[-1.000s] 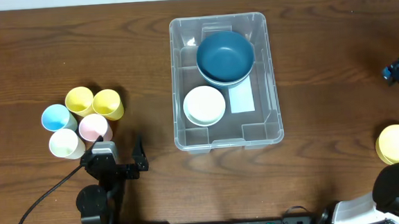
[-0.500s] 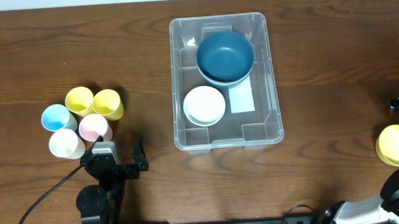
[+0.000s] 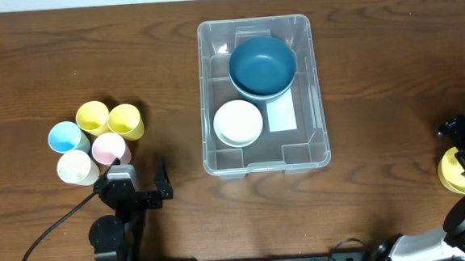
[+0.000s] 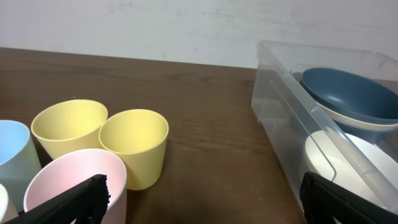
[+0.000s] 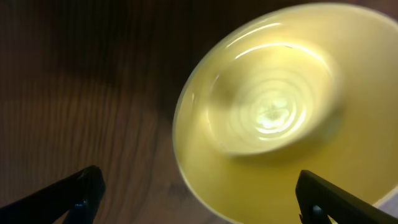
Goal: Pack container
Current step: 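Move the right gripper to the yellow bowl and grasp its rim, then carry the yellow bowl into the bin onto the white bowl, release, then retract the right gripper to the right side of the table, then move the left gripper to the pink cup and grasp it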
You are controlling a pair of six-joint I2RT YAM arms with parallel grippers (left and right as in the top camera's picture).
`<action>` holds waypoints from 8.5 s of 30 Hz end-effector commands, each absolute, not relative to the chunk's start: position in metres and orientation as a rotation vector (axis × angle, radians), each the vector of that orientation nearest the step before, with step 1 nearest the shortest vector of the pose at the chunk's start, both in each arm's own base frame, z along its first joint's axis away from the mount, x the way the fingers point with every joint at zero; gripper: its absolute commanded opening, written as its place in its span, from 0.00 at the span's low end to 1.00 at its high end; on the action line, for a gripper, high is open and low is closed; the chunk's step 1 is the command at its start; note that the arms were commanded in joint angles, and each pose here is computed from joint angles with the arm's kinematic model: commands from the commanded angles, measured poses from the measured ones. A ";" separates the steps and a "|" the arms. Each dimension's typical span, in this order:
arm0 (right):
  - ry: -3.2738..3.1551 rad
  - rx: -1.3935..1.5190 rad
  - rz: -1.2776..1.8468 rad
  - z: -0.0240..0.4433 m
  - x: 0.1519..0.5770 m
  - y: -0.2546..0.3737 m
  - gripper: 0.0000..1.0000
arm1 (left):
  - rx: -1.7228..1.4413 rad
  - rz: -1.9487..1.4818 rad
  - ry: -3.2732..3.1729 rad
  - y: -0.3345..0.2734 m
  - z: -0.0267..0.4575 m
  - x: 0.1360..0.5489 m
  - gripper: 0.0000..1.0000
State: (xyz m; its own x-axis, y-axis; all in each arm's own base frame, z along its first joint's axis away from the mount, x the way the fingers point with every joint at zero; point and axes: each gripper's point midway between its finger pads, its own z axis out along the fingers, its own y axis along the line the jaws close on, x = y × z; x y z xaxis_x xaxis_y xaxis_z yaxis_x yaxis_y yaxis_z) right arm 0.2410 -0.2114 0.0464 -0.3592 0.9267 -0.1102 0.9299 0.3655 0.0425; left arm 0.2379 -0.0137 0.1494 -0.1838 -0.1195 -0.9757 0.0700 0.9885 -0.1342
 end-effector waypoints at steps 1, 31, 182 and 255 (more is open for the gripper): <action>2.506 1.713 -0.030 0.037 0.236 -0.209 0.99 | -0.027 -0.164 1.777 -0.014 0.137 0.238 0.98; 2.482 1.713 -0.080 0.023 0.232 -0.212 0.28 | -0.027 -0.164 1.777 -0.014 0.136 0.238 0.98; 2.645 1.538 -0.376 0.157 0.306 -0.119 0.99 | -0.027 -0.164 1.775 -0.014 0.137 0.238 0.98; 2.682 1.553 -0.365 0.148 0.299 -0.114 0.99 | -0.274 -0.059 3.129 0.035 0.065 0.304 0.98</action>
State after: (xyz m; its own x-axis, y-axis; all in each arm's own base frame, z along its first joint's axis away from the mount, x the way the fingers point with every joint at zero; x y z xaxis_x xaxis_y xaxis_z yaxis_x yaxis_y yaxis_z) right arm 0.3004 -0.1105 0.1496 -0.5189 0.8451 -0.1288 0.8502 0.4945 -0.1809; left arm 0.3095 0.0309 0.0712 -0.9803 -0.1972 -0.0143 -0.1962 0.9791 -0.0546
